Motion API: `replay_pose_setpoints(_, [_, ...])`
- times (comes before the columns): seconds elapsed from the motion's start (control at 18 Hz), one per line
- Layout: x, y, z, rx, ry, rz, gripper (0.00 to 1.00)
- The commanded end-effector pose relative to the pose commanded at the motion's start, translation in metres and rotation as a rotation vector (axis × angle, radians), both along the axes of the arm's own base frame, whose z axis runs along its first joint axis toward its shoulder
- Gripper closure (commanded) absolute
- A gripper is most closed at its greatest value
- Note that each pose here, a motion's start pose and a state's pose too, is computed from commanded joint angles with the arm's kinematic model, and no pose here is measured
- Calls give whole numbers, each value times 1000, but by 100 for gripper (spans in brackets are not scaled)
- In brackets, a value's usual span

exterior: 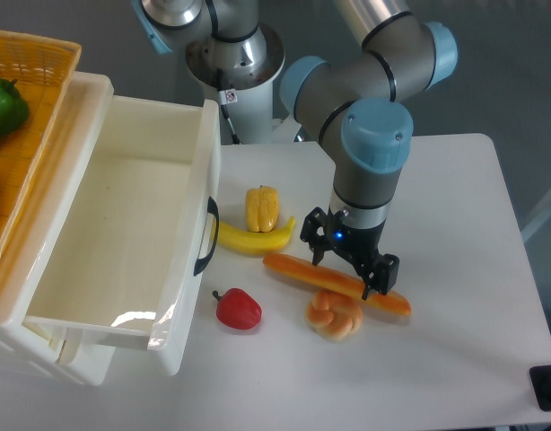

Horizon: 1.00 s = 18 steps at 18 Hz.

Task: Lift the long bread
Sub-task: 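Move the gripper over the long orange bread loaf and lower it, then close the gripper around the end of the long bread loaf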

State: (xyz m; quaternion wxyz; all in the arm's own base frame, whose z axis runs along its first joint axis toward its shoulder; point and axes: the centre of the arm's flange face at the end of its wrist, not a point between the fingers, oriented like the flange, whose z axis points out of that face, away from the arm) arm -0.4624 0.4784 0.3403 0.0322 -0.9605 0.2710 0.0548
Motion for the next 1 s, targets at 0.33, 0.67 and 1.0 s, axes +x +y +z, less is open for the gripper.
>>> replay_pose_setpoints(0.33, [-10,-8,-17,-149,67,-143,0])
replay_pose_setpoints(0.67, [-6,9,-30,-194,112,-243,0])
replay_pose_setpoints(1.0, [3,14,-36,-110,75,-208,0])
